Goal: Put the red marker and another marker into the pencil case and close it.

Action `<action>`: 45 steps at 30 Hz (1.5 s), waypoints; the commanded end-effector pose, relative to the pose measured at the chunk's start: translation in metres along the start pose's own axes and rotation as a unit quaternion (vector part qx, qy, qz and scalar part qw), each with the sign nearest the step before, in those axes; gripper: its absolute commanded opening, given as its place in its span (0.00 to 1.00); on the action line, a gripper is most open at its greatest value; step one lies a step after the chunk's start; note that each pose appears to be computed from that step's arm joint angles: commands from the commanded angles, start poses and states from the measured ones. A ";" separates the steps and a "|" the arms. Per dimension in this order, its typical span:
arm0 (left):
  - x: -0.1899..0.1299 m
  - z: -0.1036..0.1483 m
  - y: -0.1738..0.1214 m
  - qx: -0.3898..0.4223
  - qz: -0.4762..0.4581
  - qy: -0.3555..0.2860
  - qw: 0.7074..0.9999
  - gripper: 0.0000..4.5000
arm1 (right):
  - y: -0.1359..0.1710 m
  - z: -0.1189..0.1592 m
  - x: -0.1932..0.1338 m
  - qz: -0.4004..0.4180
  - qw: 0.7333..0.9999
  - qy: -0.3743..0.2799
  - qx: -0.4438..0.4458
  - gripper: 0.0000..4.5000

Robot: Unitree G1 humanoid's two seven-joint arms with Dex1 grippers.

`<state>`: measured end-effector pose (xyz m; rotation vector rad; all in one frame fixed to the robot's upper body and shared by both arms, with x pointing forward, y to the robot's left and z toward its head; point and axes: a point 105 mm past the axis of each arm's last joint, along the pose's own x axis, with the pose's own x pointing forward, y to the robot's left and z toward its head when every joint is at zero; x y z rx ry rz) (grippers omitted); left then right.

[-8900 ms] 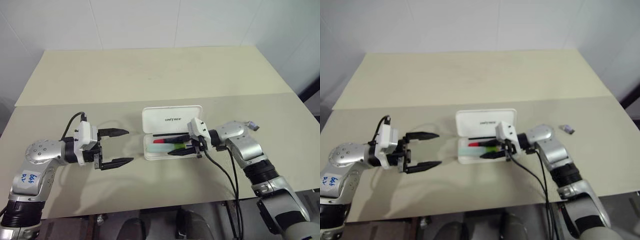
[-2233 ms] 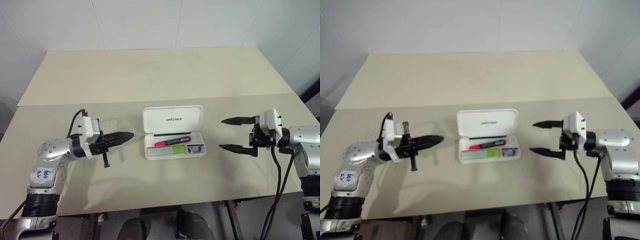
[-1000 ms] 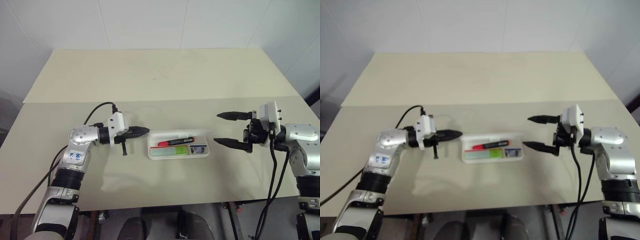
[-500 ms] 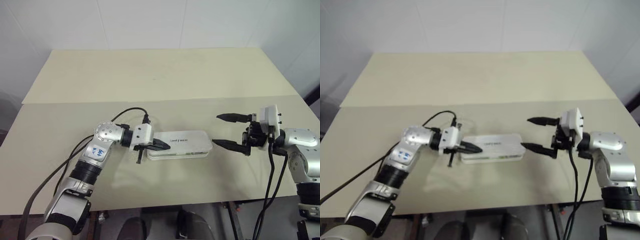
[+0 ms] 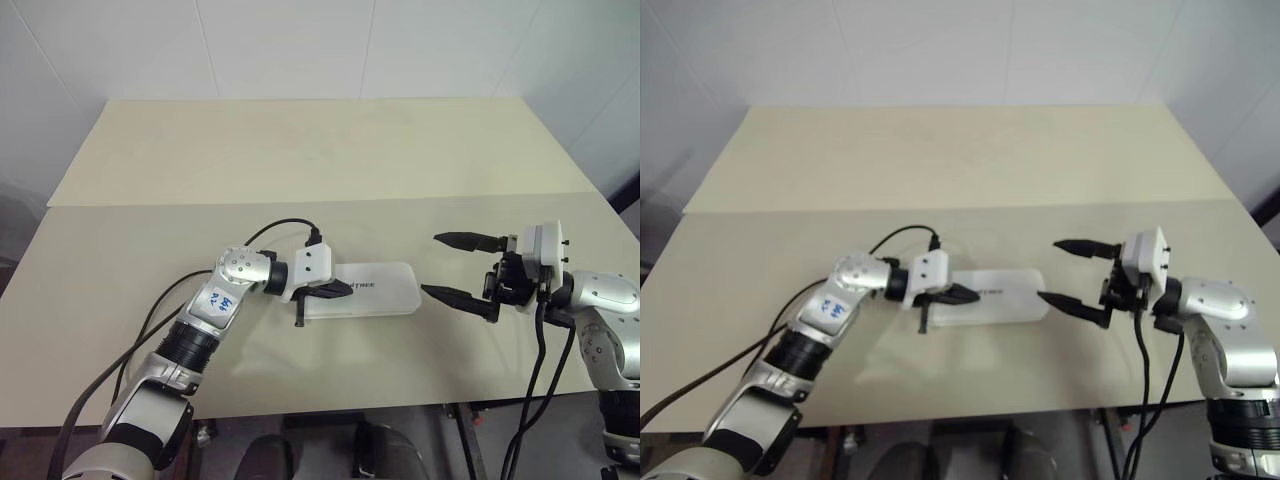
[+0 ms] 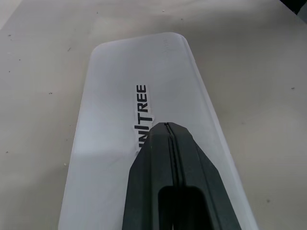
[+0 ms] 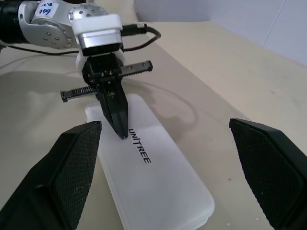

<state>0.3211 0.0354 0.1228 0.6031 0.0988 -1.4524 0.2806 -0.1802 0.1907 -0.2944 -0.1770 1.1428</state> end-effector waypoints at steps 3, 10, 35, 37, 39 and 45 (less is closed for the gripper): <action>0.000 0.013 -0.014 -0.054 -0.025 -0.039 0.997 0.00 | 0.000 0.008 0.002 -0.005 1.000 -0.022 -0.010 1.00; -0.036 0.015 -0.011 -0.064 0.037 -0.093 0.993 0.00 | -0.005 -0.007 -0.001 0.005 1.000 -0.016 0.015 1.00; -0.140 0.004 -0.025 -0.054 0.219 -0.156 0.962 0.99 | -0.052 -0.038 -0.063 -0.046 0.997 0.044 -0.038 1.00; -0.137 0.006 -0.027 -0.055 0.216 -0.160 0.962 0.99 | -0.052 -0.035 -0.060 -0.045 0.997 0.038 -0.042 1.00; -0.134 0.006 -0.029 -0.056 0.213 -0.160 0.962 0.99 | -0.054 -0.033 -0.057 -0.041 0.998 0.035 -0.042 1.00; -0.131 0.004 -0.033 -0.062 0.209 -0.154 0.964 0.99 | -0.062 -0.028 -0.049 -0.032 0.998 0.032 -0.043 1.00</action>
